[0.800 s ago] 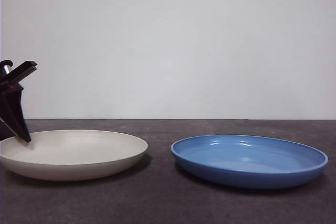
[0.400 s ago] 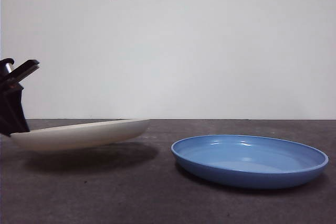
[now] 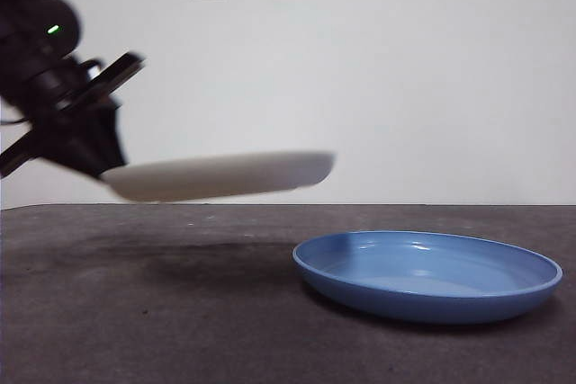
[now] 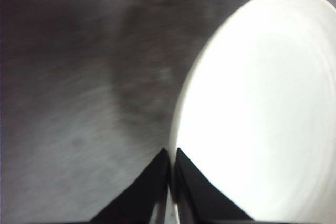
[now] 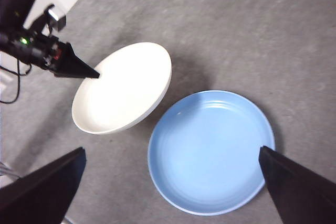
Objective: Pick up the white plate, put it on the blue plate, put it on desk
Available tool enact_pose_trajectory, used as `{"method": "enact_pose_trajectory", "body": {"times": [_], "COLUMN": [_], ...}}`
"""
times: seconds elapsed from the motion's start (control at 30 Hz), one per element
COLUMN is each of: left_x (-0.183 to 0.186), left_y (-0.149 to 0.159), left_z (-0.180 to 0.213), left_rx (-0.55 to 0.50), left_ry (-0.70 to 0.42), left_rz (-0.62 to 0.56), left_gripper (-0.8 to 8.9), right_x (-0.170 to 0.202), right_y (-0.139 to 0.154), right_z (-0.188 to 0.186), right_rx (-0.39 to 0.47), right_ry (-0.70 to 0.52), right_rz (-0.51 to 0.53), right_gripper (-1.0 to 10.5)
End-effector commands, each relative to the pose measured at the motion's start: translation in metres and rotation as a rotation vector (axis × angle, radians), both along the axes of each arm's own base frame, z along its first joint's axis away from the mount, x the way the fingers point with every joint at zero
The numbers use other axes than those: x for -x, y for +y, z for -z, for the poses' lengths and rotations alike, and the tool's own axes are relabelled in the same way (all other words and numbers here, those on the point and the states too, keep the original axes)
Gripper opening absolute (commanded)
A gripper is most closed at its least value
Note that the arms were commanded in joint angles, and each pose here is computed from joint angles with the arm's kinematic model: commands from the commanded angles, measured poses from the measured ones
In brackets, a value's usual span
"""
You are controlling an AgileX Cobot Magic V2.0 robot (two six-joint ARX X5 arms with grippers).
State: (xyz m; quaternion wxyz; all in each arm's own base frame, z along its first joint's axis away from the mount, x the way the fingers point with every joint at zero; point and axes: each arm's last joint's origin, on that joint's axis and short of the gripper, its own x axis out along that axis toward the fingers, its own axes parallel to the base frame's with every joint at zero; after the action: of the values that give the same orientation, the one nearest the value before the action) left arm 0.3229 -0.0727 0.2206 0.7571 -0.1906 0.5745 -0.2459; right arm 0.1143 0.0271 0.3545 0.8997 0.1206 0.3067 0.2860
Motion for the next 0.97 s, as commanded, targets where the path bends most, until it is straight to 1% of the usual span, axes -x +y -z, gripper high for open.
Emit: {"method": "enact_pose_trajectory", "body": {"times": [0.03,0.1,0.27,0.4,0.5,0.7,0.87,0.97], "left_x": [-0.008,-0.009,-0.01,-0.011,-0.013,-0.019,-0.022,-0.021], "left_y": [-0.021,-0.038,-0.079,-0.111,-0.133,-0.164,-0.18,-0.186], "left_z": [-0.013,-0.024,-0.041,-0.043,-0.035,-0.01,0.01,0.019], "left_rx": [-0.023,-0.036,-0.033,-0.026,-0.029,-0.043,-0.05,-0.102], "left_ry": [-0.029,-0.05,-0.088,-0.097,-0.085,-0.051,-0.044,-0.048], "left_rz": [0.027,0.067,0.147,0.215,0.264,0.326,0.35,0.345], "left_gripper": [0.15,0.15,0.15,0.15,0.15,0.15,0.15,0.15], "right_x": [0.01,0.018,0.04,0.056,0.064,0.068,0.068,0.068], "right_y": [-0.001,-0.002,-0.006,-0.008,-0.009,-0.01,-0.01,-0.01], "right_z": [-0.008,-0.01,-0.012,-0.011,-0.01,-0.008,-0.008,-0.008], "right_rx": [0.018,0.025,0.05,0.059,0.058,0.053,0.053,0.054], "right_ry": [-0.064,-0.092,-0.134,-0.152,-0.153,-0.129,-0.131,-0.131], "right_rz": [-0.01,0.007,0.056,0.076,0.076,0.073,0.073,0.072], "right_gripper": [6.0,6.0,6.0,6.0,6.0,6.0,6.0,6.0]}}
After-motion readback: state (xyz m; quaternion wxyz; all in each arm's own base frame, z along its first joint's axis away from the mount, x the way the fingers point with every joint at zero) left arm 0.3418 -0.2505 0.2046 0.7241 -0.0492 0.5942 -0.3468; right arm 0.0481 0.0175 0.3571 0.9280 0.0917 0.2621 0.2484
